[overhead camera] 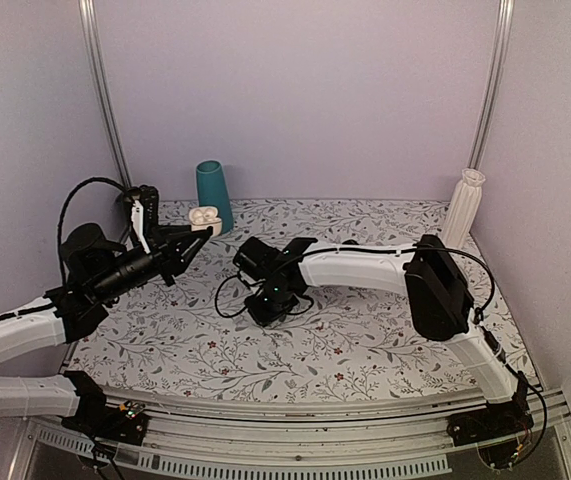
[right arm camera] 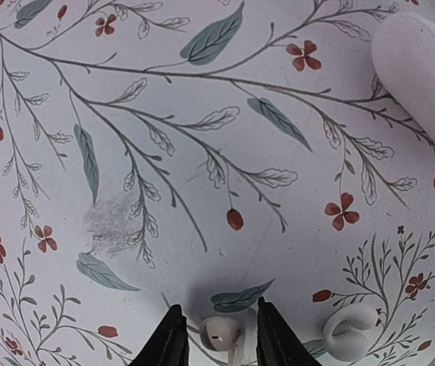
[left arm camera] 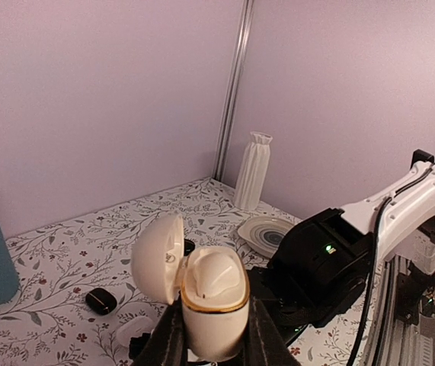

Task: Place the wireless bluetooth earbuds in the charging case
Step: Adjust the right earbud at the center of the board, then pick up the right earbud from the center of the board.

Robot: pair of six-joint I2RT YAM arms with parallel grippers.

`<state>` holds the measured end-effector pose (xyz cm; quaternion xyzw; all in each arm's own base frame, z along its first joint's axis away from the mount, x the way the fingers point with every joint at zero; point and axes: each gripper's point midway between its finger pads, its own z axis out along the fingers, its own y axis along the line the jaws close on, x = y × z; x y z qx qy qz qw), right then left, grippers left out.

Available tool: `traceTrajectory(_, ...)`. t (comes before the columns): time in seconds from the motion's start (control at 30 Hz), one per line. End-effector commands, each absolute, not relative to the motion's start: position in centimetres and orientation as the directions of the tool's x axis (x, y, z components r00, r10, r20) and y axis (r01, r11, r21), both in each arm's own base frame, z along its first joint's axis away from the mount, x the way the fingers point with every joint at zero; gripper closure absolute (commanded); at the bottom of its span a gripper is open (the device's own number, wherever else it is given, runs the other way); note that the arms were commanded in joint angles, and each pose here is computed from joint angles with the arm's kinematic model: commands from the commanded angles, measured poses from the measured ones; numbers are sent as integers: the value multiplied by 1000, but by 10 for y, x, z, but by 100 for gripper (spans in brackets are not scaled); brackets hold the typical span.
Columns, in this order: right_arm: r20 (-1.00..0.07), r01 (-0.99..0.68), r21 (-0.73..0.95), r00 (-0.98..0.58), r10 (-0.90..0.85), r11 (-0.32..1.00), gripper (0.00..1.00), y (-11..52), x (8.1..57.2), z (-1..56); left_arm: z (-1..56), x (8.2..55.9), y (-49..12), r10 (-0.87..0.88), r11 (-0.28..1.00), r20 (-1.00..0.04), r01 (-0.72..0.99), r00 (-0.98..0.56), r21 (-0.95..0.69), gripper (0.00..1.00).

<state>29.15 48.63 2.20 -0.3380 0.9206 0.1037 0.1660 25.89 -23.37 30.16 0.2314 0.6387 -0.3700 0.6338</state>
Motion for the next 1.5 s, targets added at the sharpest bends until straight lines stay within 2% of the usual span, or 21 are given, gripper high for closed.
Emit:
traceTrajectory(0.0,-370,-645,46,-720,-587,763,68,486,294,18,320,264,-231,-202,624,-978,763,-50,-168,100)
traceTrajectory(1.47,-316,-658,-5,-714,-625,753,74,484,282,4,317,265,-230,-199,627,-978,760,-59,-173,100)
